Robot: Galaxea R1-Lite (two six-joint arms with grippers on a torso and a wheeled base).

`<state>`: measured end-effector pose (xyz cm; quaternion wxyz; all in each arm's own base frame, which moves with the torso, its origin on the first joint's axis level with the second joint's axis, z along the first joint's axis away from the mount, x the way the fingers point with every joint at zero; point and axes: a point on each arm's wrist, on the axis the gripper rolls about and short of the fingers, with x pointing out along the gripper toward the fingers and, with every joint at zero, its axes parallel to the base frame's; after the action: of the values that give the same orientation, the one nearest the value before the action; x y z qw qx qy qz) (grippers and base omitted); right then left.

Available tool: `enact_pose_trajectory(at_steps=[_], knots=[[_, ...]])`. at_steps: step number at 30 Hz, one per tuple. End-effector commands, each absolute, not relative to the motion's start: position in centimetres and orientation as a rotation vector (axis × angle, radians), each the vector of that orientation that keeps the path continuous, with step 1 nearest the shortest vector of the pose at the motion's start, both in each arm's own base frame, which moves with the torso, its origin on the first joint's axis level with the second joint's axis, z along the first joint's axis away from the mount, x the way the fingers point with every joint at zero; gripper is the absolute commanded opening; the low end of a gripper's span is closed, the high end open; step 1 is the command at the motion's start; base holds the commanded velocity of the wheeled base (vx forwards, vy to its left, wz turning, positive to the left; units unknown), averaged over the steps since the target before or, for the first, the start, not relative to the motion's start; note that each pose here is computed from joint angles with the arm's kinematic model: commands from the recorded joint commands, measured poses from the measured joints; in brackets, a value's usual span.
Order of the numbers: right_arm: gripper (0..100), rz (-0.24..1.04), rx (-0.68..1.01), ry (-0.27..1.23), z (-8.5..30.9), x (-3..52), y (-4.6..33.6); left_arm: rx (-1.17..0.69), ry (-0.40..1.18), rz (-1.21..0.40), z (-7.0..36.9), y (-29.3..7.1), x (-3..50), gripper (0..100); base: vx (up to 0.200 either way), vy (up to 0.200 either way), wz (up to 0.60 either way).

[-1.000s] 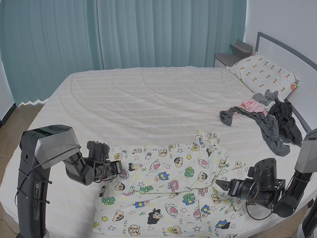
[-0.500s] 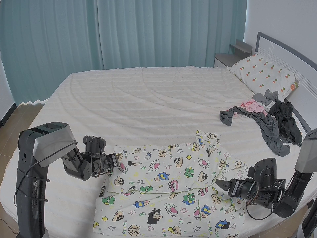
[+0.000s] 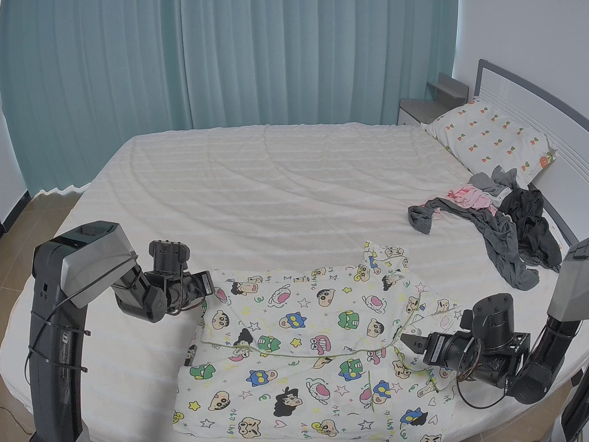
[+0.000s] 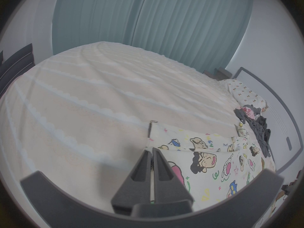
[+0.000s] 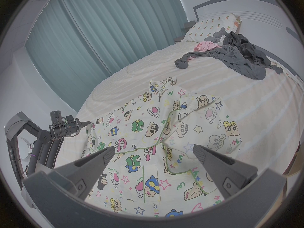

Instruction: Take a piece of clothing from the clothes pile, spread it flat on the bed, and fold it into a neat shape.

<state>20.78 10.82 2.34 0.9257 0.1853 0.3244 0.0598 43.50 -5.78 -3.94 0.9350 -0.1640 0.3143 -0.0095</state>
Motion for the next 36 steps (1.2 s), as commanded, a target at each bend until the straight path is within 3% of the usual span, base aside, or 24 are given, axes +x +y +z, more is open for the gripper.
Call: enact_pose_trajectory(at_steps=[1,12,13,25,29,33,36], knots=[[100,0.122,0.378,0.670,2.2,20.8,10.8,-0.332,0.624,-0.010,-3.6,-5.2,44.5,0,0.000,0.000,0.00],[100,0.121,0.377,0.671,2.2,20.8,10.8,-0.299,0.628,-0.018,-2.8,-5.5,46.1,0,0.000,0.000,0.00],[100,0.121,0.377,0.671,2.2,20.8,10.8,-0.299,0.624,-0.014,-2.9,-5.4,46.3,100,0.000,0.000,0.00],[100,0.119,0.378,0.672,2.2,20.8,10.8,-0.285,0.693,0.047,-3.0,-4.7,43.7,100,0.000,0.000,0.00],[100,0.119,0.379,0.671,2.2,20.8,10.8,-0.306,0.758,-0.020,-2.3,-4.8,41.0,100,0.000,0.000,0.00],[100,0.119,0.377,0.675,2.2,20.6,10.7,-0.356,0.862,-0.201,-1.1,-4.9,36.0,100,0.000,0.000,0.00],[100,0.121,0.376,0.672,2.3,20.6,10.7,-0.299,0.829,-0.303,-1.3,-4.3,34.6,100,0.000,0.000,0.00]])
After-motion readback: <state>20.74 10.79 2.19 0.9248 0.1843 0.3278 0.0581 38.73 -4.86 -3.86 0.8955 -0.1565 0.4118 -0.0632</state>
